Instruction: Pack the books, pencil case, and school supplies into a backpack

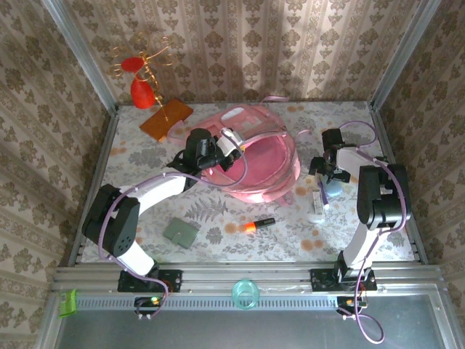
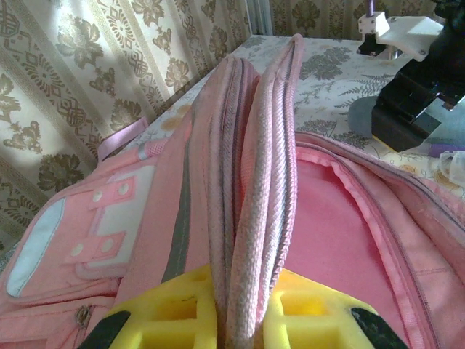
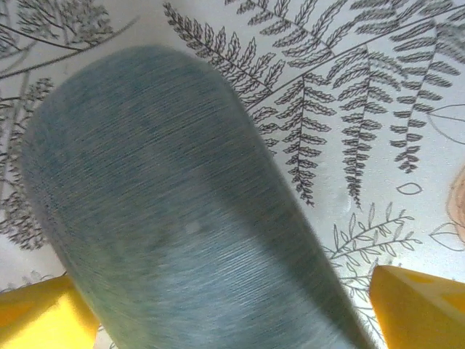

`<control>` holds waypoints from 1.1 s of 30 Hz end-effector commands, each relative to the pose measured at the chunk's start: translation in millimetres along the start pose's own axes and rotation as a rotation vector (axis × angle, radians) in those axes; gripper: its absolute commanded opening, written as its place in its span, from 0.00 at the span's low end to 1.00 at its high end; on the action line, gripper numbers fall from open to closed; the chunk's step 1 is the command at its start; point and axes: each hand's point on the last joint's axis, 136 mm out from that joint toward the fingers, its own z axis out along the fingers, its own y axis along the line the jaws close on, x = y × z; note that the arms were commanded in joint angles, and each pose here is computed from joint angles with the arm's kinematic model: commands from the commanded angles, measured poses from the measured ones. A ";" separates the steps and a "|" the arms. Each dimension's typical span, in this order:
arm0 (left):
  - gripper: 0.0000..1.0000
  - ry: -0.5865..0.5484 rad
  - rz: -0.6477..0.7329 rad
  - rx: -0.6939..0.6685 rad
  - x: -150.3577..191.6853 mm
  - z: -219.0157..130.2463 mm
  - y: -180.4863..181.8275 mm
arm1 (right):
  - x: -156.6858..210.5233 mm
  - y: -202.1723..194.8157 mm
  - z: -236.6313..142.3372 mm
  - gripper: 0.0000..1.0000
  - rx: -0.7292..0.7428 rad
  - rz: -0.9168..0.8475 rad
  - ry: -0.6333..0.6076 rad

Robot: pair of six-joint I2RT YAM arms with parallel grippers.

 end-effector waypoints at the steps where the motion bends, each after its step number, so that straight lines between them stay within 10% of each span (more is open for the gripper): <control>1: 0.00 -0.092 0.032 -0.017 -27.5 -10.9 5.9 | 6.1 2.2 3.5 0.87 -0.023 -0.024 0.055; 11: 0.00 -0.135 -0.084 -0.044 -40.8 -13.2 17.9 | -36.0 2.3 -64.9 0.51 -0.104 0.021 -0.163; 22: 0.00 -0.306 -0.301 -0.043 -89.4 -35.4 44.1 | 2.3 173.2 -187.7 0.48 -0.851 0.083 -0.203; 33: 0.00 -0.400 -0.344 -0.024 -131.7 -45.8 57.7 | -18.0 258.3 -159.4 0.49 -0.909 0.432 -0.207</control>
